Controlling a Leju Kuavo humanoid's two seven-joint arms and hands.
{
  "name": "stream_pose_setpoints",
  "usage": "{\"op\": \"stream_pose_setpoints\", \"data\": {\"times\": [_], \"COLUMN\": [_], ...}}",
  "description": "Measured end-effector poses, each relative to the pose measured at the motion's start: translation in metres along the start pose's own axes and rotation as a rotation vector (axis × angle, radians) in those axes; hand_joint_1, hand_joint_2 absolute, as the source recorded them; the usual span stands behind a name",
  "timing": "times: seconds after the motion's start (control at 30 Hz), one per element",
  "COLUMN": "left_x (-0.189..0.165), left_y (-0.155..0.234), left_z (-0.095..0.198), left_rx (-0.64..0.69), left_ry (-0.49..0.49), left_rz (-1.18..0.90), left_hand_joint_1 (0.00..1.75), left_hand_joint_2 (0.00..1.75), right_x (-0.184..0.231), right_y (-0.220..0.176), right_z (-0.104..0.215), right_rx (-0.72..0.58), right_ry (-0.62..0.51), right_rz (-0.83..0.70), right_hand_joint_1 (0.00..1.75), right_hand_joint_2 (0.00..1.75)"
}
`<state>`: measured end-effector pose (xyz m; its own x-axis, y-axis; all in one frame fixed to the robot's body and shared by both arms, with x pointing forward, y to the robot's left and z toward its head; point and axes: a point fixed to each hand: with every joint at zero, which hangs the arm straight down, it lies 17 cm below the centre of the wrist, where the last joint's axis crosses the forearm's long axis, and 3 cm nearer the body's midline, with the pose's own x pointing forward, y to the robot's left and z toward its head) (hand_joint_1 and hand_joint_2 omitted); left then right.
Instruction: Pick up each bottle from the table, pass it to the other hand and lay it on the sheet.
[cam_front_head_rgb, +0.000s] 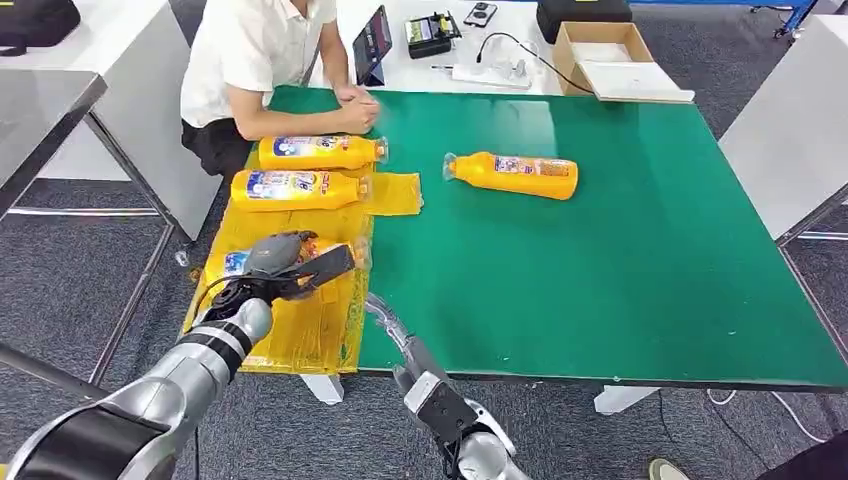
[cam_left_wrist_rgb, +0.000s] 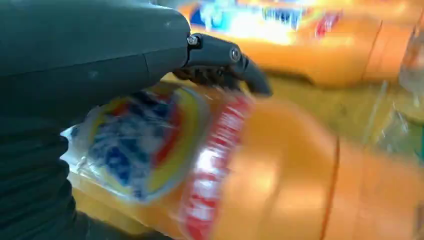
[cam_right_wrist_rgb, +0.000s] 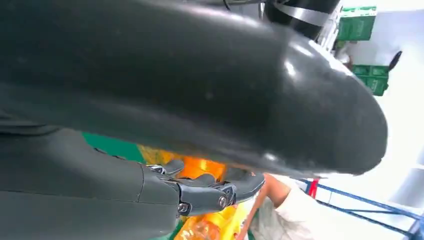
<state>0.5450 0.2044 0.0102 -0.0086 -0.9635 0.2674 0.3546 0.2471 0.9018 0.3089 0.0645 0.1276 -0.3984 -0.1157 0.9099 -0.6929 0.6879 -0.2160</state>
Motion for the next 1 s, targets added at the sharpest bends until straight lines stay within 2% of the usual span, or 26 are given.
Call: {"op": "stream_pose_setpoints", "data": {"times": [0.2,0.33,0.53,1.0], "left_x": [0.038,0.060,0.073,0.076], "left_y": [-0.007,-0.008,-0.003,-0.001], "left_z": [0.006,0.011,0.013,0.014], "left_rx": [-0.028,-0.020,-0.004,0.004], "left_ry": [-0.165,-0.220,-0.245,-0.253], "left_rz": [0.182,0.219,0.231,0.233], "left_hand_joint_1": [0.00,0.00,0.00,0.00], "left_hand_joint_2": [1.75,1.75,1.75,1.75], "right_x": [-0.007,-0.010,-0.015,-0.018], "right_y": [0.001,0.002,0.004,0.005], "right_z": [0.004,0.006,0.008,0.010], "right_rx": [-0.007,-0.007,-0.006,-0.005], "right_ry": [0.011,0.017,0.030,0.039], "right_rz": [-0.004,-0.006,-0.010,-0.012], "right_hand_joint_1": [0.00,0.00,0.00,0.00], "right_hand_joint_2": [0.00,0.00,0.00,0.00]}}
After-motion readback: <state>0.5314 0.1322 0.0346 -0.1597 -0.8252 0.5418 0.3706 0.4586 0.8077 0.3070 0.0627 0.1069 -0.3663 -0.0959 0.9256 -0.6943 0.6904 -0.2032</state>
